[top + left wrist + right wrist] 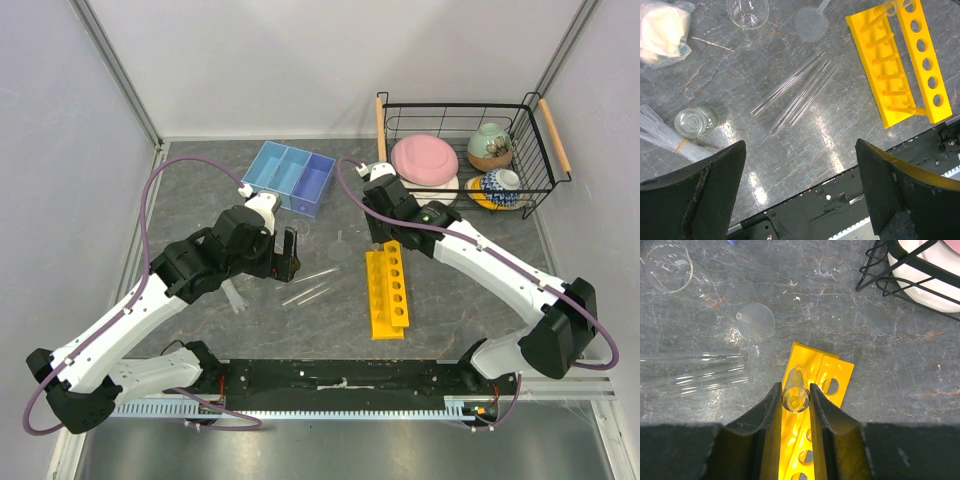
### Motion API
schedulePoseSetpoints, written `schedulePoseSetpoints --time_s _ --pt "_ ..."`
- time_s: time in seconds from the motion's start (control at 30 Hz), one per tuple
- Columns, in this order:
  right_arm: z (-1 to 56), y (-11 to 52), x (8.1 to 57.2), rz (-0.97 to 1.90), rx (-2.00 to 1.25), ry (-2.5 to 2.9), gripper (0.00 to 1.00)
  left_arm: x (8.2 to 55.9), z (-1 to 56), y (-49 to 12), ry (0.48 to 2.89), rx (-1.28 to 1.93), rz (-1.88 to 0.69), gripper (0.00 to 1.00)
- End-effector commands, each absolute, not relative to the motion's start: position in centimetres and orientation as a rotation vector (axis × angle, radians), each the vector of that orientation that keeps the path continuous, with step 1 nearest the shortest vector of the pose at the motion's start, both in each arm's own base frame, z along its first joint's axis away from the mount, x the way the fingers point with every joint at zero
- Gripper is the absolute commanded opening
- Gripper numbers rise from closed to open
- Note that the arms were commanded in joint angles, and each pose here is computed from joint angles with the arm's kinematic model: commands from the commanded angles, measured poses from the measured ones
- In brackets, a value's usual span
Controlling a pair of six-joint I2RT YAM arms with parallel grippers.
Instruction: Organize the chemistry lab equipment
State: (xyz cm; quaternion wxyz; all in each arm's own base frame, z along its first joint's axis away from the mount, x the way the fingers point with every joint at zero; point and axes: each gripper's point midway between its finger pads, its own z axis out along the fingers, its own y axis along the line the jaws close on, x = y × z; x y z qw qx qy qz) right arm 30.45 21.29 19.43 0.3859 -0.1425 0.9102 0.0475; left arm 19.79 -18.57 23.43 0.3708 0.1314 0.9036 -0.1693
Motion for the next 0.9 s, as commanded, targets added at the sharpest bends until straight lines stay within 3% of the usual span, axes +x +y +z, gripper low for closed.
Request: schedulePoseSetpoints --time_s 0.0,0.87 --pt "19.4 21.1 31.0 0.105 -0.332 2.292 0.06 20.1 24.0 -18.6 2.280 0.363 -0.431 0.97" --pt "12.9 20.4 29.5 0.177 -0.250 2.328 0.08 20.2 23.2 -19.1 2.293 0.380 -0.439 0.96"
